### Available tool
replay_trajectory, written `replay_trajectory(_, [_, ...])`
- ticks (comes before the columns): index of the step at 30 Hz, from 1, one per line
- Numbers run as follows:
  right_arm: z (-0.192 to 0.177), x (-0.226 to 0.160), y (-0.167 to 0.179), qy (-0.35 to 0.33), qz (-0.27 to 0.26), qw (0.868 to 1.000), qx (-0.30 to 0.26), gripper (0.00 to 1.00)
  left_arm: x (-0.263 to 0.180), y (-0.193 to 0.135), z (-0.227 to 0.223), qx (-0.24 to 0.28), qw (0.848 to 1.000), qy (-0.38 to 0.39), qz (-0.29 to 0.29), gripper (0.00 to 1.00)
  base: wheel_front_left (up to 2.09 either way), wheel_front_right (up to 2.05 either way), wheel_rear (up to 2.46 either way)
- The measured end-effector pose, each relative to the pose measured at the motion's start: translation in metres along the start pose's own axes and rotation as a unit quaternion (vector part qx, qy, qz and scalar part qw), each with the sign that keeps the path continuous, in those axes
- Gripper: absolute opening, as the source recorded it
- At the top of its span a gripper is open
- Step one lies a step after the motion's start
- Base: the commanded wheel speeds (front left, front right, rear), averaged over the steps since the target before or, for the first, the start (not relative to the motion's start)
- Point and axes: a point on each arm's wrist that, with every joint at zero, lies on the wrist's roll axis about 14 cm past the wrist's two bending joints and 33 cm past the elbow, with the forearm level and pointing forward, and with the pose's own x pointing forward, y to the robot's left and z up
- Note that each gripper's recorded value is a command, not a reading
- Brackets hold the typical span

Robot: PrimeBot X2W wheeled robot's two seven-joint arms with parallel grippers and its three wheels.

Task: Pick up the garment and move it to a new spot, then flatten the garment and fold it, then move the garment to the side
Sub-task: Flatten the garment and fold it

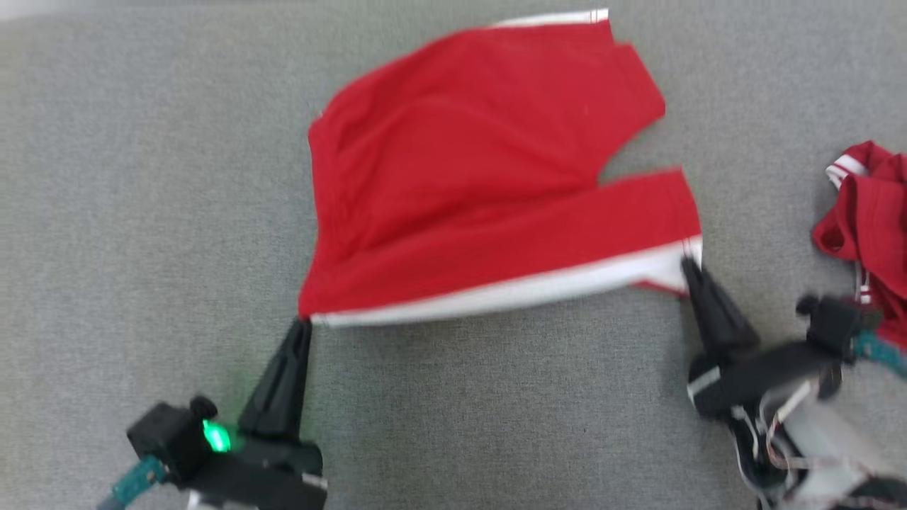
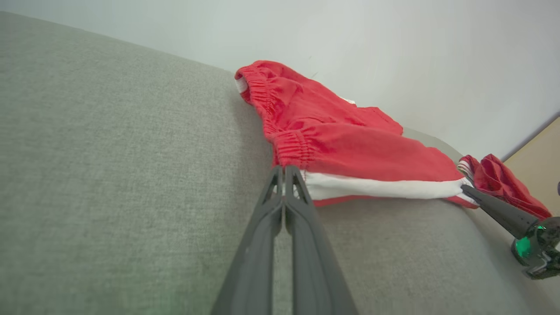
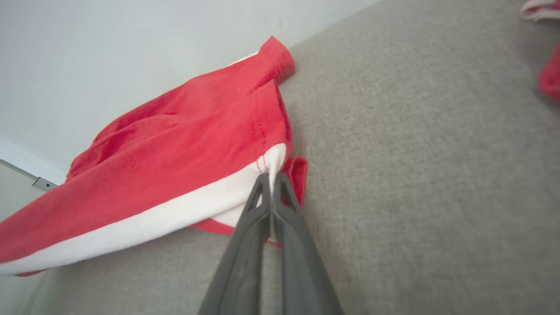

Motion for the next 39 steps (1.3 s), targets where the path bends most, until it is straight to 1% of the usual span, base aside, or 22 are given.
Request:
replay_trajectory(4, [-0.018,-0.027,0.000,0.024,-0.007,1.000,-0.013,0.00,-0.020,-0.003,-0.003,-0.004,1.000,0.020,0.003,0.00,0.00,0.00,0.00])
replay_trajectory(5, [-0.024,-0.040,0.000,0.031,-0.014,0.999,-0.010,0.00,-0.031,-0.005,-0.007,-0.009,0.999,0.033,0.008,0.00,0.00,0.00,0.00])
replay_trajectory(10, [-0.036,-0.069,0.004,0.041,-0.025,0.999,-0.014,0.00,-0.057,-0.015,-0.015,-0.026,0.998,0.062,0.019,0.00,0.00,0.00,0.00])
replay_trajectory(14, [-0.038,-0.087,0.004,0.039,-0.037,0.998,-0.017,0.00,-0.076,-0.020,-0.022,-0.041,0.995,0.087,0.029,0.00,0.00,0.00,0.00])
replay_trajectory(20, [-0.024,-0.099,0.007,0.014,-0.046,0.999,-0.023,0.00,-0.087,-0.026,-0.015,-0.051,0.994,0.094,0.032,0.00,0.00,0.00,0.00])
replay_trajectory(25, [0.002,-0.091,0.012,-0.020,-0.040,0.998,-0.040,0.00,-0.079,-0.031,0.000,-0.050,0.996,0.078,0.019,0.00,0.00,0.00,0.00])
replay_trajectory(28, [0.018,-0.081,0.015,-0.036,-0.035,0.997,-0.059,0.00,-0.065,-0.032,0.014,-0.044,0.997,0.057,0.009,0.00,0.00,0.00,0.00])
replay_trajectory(33, [0.056,-0.049,0.025,-0.066,-0.009,0.993,-0.094,0.00,-0.037,-0.031,0.031,-0.030,0.999,0.035,-0.002,0.00,0.00,0.00,0.00])
replay_trajectory(37, [0.073,-0.020,0.030,-0.065,0.010,0.990,-0.121,0.00,-0.014,-0.029,0.033,-0.026,0.999,0.033,-0.001,0.00,0.00,0.00,0.00])
replay_trajectory(39, [0.080,-0.005,0.026,-0.061,0.011,0.989,-0.136,0.00,-0.002,-0.029,0.033,-0.025,0.999,0.033,-0.002,0.00,0.00,0.00,0.00])
